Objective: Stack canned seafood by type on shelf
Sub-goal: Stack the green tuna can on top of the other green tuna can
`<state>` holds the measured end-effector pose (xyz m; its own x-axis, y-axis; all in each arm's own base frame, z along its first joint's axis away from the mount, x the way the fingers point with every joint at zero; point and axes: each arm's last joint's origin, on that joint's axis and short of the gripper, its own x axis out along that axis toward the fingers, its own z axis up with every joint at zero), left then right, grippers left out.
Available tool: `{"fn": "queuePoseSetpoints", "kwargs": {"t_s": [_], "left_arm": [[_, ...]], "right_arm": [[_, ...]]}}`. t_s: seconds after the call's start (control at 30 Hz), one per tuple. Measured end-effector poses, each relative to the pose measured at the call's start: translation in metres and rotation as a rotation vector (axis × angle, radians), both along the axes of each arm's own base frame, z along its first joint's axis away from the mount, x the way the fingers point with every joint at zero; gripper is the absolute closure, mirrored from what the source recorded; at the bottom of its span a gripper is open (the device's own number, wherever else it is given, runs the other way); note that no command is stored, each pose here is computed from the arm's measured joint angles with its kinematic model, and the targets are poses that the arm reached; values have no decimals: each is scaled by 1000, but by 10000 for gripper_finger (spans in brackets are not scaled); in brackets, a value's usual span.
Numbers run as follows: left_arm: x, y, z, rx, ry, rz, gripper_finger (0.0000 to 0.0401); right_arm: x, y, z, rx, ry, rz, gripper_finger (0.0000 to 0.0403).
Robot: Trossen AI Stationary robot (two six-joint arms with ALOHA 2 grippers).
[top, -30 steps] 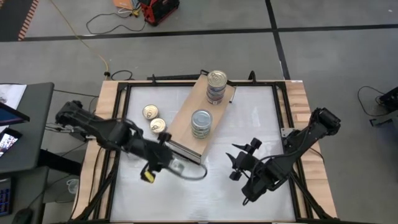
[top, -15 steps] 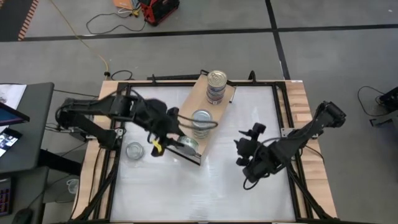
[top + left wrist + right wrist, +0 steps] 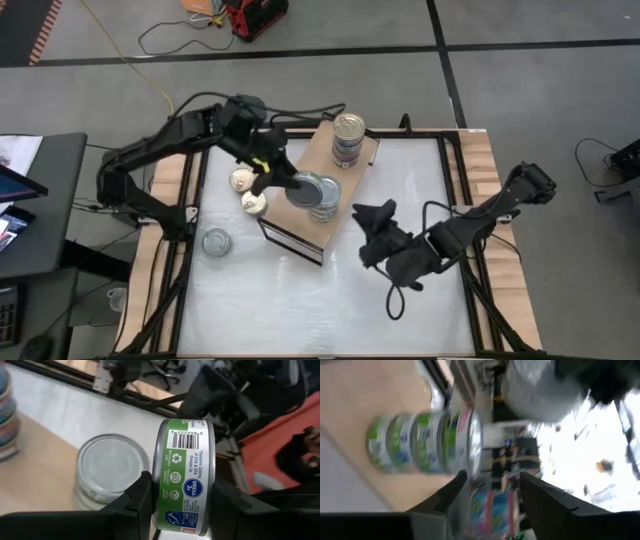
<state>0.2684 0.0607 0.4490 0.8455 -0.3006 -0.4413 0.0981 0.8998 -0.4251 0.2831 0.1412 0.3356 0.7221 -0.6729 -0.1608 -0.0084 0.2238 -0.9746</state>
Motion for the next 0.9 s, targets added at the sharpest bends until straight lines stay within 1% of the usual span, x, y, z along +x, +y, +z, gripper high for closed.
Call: {"fn": "queuePoseSetpoints", "kwargs": {"t_s": [0.13,0.2,0.3,0.37,0.43,0.57,0.67,0.77,0.9], "left_arm": [[-2,7,1,-68,-15,-58,271],[-3,8,5,-96,-34,-96,270],[-5,11,9,-125,-55,-130,268],[-4,13,9,-159,-47,-140,265],[-4,15,8,-172,-34,-128,263],[-4,14,10,-173,-41,-132,262],[-4,14,10,-175,-39,-130,261],[-4,14,10,-193,-30,-122,261],[-4,14,10,-232,-16,-119,260]], "right_arm": [[17,9,4,-158,72,48,151],[25,10,5,-212,131,96,135],[35,6,10,-293,206,125,123],[42,3,15,-319,216,122,121],[44,0,22,-315,201,122,121],[46,0,37,-319,155,159,121],[45,6,42,-384,168,242,121],[48,5,42,-487,230,324,121],[51,-1,42,-560,281,334,121]]}}
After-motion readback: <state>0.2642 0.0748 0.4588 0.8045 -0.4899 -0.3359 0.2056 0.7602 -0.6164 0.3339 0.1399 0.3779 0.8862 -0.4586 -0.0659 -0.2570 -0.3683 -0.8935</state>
